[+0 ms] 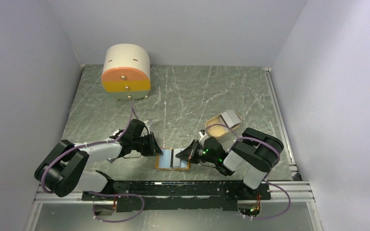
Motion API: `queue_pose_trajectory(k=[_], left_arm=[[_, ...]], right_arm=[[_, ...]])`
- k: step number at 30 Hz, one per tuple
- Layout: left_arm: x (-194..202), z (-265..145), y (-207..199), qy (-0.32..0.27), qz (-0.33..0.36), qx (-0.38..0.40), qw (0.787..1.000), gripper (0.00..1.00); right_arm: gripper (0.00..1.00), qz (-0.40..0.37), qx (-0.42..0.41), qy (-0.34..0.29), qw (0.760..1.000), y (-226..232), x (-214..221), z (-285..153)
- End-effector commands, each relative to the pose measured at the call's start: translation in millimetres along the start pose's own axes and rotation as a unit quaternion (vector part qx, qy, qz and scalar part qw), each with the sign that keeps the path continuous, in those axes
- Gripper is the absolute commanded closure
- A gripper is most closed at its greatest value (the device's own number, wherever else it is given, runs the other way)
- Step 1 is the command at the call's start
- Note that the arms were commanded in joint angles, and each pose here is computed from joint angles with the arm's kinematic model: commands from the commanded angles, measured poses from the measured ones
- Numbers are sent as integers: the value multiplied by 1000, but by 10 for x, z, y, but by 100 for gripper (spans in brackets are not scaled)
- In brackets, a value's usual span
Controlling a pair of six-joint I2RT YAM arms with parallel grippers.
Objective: Put the credit cards into the card holder
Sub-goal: Insert the credit card into the card holder.
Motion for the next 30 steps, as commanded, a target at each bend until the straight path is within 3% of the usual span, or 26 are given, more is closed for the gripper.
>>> queue_pose_trajectory(k=[1, 16, 30], left_arm=[[18, -21, -31, 0, -3, 18, 1000, 77], [48, -20, -8, -2, -13, 20, 1000, 78], [77, -15, 19, 2, -16, 19, 1000, 78]], right_arm=[[100, 15, -26, -17, 999, 46, -9, -19], [100, -26, 59, -33, 997, -47, 31, 4], [100, -15, 66, -48, 997, -110, 18, -12]])
Point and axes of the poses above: each gripper's point midway between its finger pads, its own z axis out along the fingers, its own y axis along the line the jaws close on, x = y × z, the point moved 6 cm from there along -z, back along the fingers
